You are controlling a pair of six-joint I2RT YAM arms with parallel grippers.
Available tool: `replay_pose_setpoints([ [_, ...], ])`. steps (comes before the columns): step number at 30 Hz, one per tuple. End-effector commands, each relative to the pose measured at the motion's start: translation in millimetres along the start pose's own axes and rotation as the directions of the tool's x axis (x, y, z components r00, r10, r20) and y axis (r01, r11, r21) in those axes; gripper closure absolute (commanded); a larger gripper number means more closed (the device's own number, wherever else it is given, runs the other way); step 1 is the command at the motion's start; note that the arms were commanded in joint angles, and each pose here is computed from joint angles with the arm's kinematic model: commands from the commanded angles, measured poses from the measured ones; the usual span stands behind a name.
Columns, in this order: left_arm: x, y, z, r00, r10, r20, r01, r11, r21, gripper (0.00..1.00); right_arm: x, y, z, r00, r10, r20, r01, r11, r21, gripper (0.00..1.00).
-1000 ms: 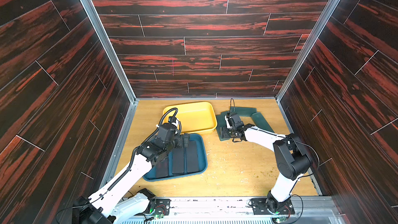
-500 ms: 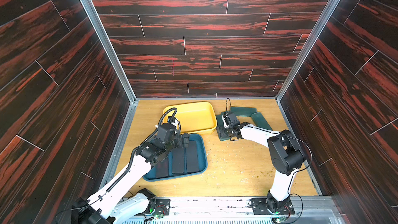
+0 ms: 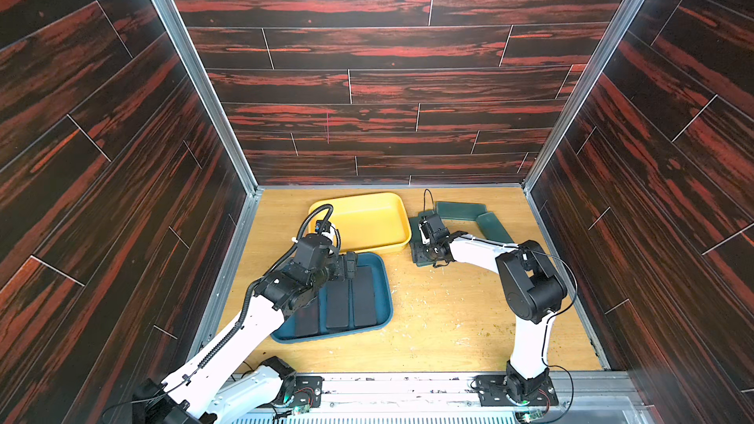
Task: Place the pencil cases by color into the storage box
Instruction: Pick up the pencil case from the center of the board.
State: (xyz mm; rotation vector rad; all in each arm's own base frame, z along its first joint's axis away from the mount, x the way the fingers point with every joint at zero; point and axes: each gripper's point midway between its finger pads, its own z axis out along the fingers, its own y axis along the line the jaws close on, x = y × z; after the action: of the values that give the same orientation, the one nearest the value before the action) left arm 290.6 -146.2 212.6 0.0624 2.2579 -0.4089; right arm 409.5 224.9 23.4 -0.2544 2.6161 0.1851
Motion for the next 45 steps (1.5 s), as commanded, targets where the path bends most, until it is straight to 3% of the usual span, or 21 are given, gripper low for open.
replay_pose_setpoints([
  [1, -4, 1, -7, 1.0, -0.012, 0.019, 0.013, 1.0, -0.009, 0.03, 12, -3, 16, 0.999, -0.004, -0.046, 0.005, 1.0, 0.029, 0.25],
  [8, -4, 3, -9, 1.0, -0.015, 0.021, 0.016, 1.0, -0.014, 0.03, 16, -5, 20, 0.998, 0.0, -0.063, 0.002, 0.999, 0.044, 0.29],
  [17, -5, 2, -8, 1.0, -0.018, 0.023, 0.019, 1.0, -0.014, 0.03, 11, -5, -2, 0.999, 0.008, -0.034, -0.007, 0.999, 0.032, 0.38],
  [31, -3, 1, -9, 0.999, -0.032, 0.024, 0.032, 0.999, 0.0, 0.03, 19, 0, -46, 0.999, 0.046, -0.02, -0.047, 0.998, -0.044, 0.4],
  [45, 1, 3, -5, 0.999, -0.05, 0.019, 0.05, 0.999, -0.004, 0.03, 25, -7, -84, 0.997, 0.072, 0.013, -0.072, 0.996, -0.044, 0.42],
])
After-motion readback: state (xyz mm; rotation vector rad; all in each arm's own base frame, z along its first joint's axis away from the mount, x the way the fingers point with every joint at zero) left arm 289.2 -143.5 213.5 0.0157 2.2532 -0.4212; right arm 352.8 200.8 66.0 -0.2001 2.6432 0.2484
